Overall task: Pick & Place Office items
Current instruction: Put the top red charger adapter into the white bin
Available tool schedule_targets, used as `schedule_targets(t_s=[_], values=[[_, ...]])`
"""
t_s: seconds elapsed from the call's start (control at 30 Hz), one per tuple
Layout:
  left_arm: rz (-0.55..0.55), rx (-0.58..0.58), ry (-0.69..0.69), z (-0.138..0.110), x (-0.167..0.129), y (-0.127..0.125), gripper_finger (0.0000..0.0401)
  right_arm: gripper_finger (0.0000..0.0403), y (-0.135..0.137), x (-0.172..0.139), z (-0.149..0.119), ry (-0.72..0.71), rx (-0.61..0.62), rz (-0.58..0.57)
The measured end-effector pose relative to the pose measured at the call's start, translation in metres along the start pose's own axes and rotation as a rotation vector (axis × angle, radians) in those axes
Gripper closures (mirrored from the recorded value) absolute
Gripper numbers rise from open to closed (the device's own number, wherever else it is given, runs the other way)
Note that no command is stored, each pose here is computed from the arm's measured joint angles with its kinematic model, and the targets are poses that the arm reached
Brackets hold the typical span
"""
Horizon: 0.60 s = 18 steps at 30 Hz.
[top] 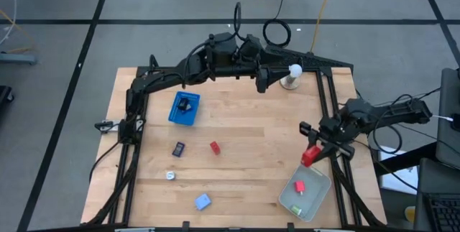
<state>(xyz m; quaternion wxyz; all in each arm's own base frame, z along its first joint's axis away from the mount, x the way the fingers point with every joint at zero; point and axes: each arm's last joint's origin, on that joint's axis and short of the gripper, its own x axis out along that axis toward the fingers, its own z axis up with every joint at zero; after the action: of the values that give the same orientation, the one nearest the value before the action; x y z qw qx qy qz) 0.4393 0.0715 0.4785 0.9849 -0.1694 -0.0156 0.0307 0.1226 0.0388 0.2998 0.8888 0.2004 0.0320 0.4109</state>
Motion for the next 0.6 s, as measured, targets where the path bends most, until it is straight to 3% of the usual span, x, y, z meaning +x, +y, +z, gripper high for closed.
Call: schedule_targets(t_s=[0.17, 0.6], values=[[0.021, -0.008, -0.007, 0.0, 0.0, 0.0, 0.0034, 0.0291, -0.005, 0.005, -0.006, 0.074, 0.011, 0.029], [0.023, -0.014, -0.004, 0.0, 0.0, 0.0, 0.0034, 0.0291, -0.024, 0.005, -0.043, 0.391, 0.116, -0.058]])
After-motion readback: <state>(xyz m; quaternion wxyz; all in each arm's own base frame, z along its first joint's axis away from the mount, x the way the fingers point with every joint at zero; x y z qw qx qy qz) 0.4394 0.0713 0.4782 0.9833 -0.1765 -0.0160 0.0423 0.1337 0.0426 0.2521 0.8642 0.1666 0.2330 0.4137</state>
